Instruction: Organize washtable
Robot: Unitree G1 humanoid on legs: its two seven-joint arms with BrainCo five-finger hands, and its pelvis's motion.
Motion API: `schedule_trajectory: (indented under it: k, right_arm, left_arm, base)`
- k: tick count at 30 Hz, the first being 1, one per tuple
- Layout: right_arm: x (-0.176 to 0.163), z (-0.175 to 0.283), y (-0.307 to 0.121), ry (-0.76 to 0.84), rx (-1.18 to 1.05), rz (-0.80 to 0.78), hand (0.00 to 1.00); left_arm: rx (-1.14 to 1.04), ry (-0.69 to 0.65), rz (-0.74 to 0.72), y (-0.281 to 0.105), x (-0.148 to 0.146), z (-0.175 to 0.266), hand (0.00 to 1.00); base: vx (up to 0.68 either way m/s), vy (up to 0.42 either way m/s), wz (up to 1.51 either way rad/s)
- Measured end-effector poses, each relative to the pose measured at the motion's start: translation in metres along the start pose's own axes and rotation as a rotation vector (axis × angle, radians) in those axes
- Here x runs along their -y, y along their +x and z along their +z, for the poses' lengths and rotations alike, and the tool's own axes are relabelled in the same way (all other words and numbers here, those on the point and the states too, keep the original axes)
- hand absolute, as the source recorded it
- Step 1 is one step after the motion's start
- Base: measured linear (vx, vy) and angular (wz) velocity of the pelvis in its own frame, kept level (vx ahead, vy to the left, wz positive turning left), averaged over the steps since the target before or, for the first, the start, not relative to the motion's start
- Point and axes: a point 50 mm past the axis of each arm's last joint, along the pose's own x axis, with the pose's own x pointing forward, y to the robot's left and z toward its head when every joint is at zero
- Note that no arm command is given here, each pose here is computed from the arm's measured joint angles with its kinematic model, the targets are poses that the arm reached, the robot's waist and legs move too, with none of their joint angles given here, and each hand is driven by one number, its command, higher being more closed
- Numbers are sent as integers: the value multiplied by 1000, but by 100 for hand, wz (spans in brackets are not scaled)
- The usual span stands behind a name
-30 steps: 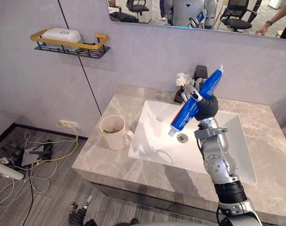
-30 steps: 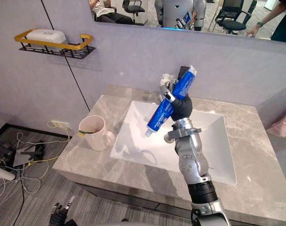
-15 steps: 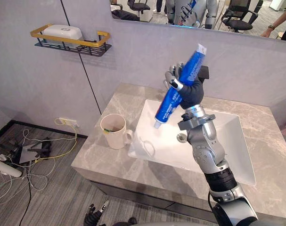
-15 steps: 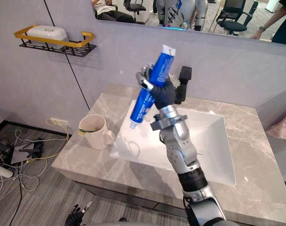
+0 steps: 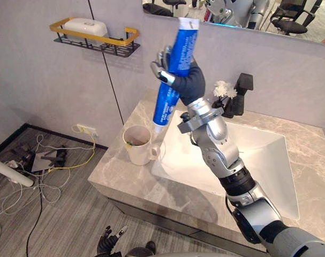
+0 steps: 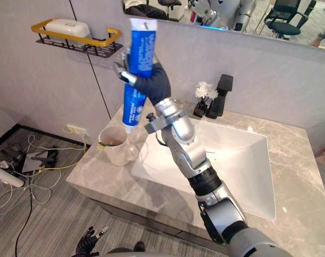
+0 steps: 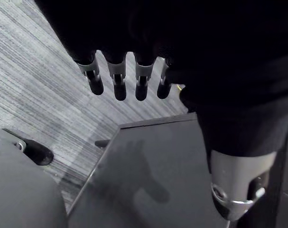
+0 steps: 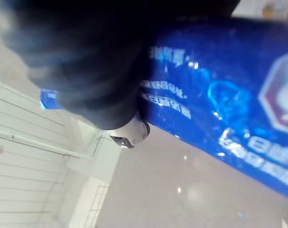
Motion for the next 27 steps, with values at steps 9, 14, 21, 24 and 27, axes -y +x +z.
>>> schedule_trajectory:
  k: [9, 14, 21, 24, 27]
  right_arm:
    - [-4, -20, 8, -171, -100, 60, 100]
    - [-4, -26, 8, -221, -133, 71, 100]
    - [2, -34, 9, -273, -180, 65, 100]
    - [2, -34, 10, -283, -179, 58, 100]
    - [4, -38, 8, -299, -198, 55, 100]
  left_arm:
    - [29, 67, -28, 2, 2, 6, 0]
    - [41, 100, -48, 4, 5, 11, 0]
    - [39, 104, -50, 5, 5, 11, 0]
    - [36, 121, -54, 5, 4, 10, 0]
    - [35, 140, -61, 5, 4, 10, 0]
  base:
    - [-5, 0, 11]
    - [-44, -8, 7]
    - [13, -8, 8]
    - [0, 4, 1]
    - [0, 0, 0]
